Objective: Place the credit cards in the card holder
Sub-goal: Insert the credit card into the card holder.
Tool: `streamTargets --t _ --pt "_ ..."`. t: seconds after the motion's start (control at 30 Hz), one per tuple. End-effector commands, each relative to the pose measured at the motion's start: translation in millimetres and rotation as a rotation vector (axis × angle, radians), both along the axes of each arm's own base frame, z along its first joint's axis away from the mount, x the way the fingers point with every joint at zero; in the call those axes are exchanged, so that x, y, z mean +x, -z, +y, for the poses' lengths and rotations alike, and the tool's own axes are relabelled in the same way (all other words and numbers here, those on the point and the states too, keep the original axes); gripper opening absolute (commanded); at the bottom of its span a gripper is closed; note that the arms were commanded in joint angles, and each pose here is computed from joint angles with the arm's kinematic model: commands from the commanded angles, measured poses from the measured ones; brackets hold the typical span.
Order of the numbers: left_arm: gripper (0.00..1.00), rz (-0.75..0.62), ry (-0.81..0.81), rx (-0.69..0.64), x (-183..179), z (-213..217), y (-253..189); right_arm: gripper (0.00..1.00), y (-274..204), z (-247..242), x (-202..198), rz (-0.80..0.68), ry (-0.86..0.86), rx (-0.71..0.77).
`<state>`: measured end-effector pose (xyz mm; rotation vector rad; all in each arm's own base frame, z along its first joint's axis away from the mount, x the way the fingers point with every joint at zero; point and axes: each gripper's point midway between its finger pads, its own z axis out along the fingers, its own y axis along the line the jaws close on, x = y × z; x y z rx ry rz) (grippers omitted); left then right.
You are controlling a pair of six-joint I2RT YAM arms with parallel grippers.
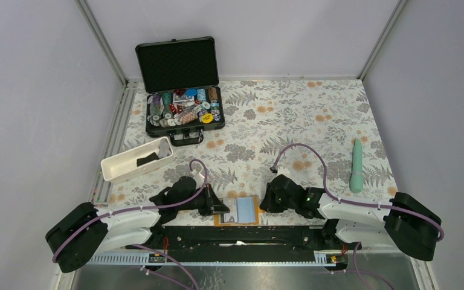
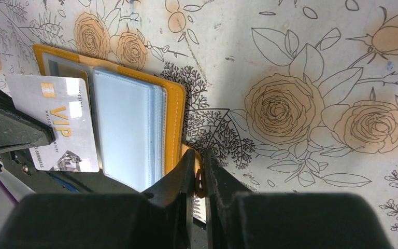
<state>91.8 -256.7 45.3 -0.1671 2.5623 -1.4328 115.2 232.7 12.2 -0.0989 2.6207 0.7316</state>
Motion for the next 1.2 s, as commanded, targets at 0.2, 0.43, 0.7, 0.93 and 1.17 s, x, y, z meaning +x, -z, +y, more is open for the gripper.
streamTargets --t 0.2,0.43,0.7,0.93,1.17 --pt "0.00 -0.031 -0.003 -0.053 5.2 -6.2 -9.0 0.00 -1.3 -2.5 5.3 -0.024 0.010 -0.041" --pt "0.00 -0.023 -0.011 -0.046 4.5 -4.2 -5.4 0.00 -2.0 -1.3 6.0 -0.025 0.011 -0.038" --pt "0.00 -0.022 -0.015 -0.057 4.8 -5.2 -4.9 0.00 -1.7 -1.1 6.5 -0.026 0.010 -0.042" --pt "0.00 -0.024 -0.016 -0.071 4.9 -6.7 -6.1 0.00 -1.0 -0.7 6.7 -0.023 0.010 -0.043" --pt "0.00 -0.022 -0.021 -0.067 4.0 -6.5 -4.0 0.00 -0.6 -1.0 6.6 -0.024 0.010 -0.045"
